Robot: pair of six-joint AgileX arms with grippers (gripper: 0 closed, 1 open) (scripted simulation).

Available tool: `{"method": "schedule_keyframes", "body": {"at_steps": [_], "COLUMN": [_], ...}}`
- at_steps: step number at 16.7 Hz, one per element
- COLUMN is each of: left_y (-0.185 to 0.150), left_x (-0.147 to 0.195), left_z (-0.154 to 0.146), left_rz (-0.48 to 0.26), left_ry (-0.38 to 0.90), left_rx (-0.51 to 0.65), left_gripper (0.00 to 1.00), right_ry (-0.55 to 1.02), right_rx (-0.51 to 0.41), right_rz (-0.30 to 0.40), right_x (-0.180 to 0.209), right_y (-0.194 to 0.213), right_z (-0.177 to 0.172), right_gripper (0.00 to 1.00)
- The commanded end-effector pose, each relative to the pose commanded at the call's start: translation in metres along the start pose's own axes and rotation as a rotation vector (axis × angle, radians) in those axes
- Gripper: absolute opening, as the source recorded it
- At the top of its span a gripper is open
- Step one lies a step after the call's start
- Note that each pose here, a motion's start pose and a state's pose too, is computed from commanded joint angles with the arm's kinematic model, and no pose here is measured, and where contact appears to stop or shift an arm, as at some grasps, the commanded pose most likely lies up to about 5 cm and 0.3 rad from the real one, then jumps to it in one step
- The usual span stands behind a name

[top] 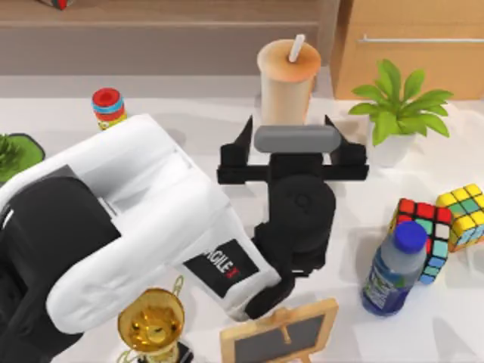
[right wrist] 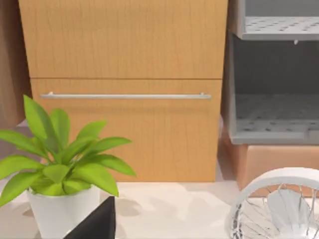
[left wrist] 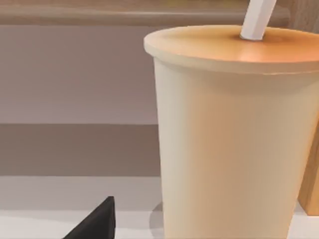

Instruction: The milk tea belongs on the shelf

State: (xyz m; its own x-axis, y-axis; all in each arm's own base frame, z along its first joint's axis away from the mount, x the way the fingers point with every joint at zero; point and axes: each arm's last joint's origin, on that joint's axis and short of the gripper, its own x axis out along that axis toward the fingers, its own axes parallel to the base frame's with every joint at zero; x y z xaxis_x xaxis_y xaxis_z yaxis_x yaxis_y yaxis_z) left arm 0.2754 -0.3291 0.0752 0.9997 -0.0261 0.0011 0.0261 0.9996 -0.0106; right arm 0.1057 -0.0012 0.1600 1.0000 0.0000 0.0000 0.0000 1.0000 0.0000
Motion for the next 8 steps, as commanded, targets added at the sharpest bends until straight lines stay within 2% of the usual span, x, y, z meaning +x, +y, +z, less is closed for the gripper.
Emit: {"method": "schedule_keyframes", "body": {"at_steps": [8], "left_y": [0.002], "left_x": [0.02], "left_z": [0.002], "left_rz": [-0.015], "left_ry": [-0.016], "left_rx": [-0.012], "left_gripper": [1.0], "right_ry": [0.0], "right_rx": [0.0], "right_rz": [0.0], "right_x": [0.0], "right_y": [0.0], "right_z": [0.0], "right_gripper": [1.0]}}
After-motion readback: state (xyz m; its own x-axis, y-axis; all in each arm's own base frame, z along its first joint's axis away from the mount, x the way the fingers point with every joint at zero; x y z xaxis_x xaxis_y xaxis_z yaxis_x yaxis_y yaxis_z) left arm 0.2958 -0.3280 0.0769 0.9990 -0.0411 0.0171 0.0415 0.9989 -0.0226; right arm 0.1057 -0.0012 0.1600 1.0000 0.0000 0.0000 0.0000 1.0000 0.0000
